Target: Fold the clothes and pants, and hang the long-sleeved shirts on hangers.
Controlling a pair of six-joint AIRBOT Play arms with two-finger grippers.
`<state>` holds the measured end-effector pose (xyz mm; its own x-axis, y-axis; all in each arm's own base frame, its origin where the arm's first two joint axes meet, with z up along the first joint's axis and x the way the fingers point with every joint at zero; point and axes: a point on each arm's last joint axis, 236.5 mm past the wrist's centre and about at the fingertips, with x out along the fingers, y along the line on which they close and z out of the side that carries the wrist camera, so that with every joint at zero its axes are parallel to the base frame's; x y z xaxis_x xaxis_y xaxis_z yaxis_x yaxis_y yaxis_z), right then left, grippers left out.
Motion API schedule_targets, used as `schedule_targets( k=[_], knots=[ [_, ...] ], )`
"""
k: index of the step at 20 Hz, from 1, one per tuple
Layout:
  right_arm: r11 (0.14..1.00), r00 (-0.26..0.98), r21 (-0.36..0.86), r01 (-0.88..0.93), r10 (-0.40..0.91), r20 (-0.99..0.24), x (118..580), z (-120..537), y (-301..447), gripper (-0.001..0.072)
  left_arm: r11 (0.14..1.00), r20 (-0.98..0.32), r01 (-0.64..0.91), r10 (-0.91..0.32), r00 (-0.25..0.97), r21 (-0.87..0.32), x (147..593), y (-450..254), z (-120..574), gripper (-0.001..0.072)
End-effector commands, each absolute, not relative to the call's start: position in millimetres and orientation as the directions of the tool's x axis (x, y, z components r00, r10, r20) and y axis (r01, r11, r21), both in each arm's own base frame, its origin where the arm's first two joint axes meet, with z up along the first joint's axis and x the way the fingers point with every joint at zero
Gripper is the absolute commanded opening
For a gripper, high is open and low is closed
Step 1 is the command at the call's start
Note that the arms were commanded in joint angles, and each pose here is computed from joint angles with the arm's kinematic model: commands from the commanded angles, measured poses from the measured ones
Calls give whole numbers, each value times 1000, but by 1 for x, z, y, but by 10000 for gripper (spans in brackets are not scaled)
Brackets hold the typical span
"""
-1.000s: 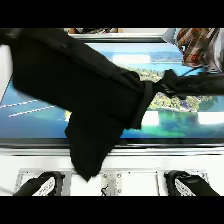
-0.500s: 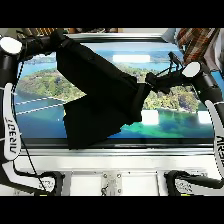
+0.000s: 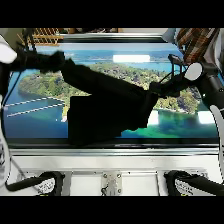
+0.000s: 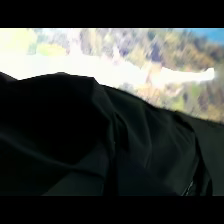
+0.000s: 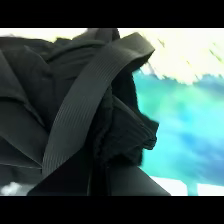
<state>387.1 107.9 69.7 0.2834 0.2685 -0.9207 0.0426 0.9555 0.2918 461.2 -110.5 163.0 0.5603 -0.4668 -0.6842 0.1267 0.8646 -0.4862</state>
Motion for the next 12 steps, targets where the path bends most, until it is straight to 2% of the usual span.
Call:
schedule_targets(
  k=[1, 6, 12],
  knots=[
    [977, 178, 215, 3, 211, -961, 345, 47, 107, 17, 886, -779, 54, -433, 454, -461, 387, -107, 96, 9],
    [984, -12, 179, -17, 179, -984, 277, 3, 114, 18, 885, -850, -56, -425, 312, -463, 295, -104, 5, 10],
    [982, -176, 173, -81, 157, -972, 221, -27, 131, 18, 884, -871, -137, -395, 292, -447, 249, -92, -46, 9]
  ],
)
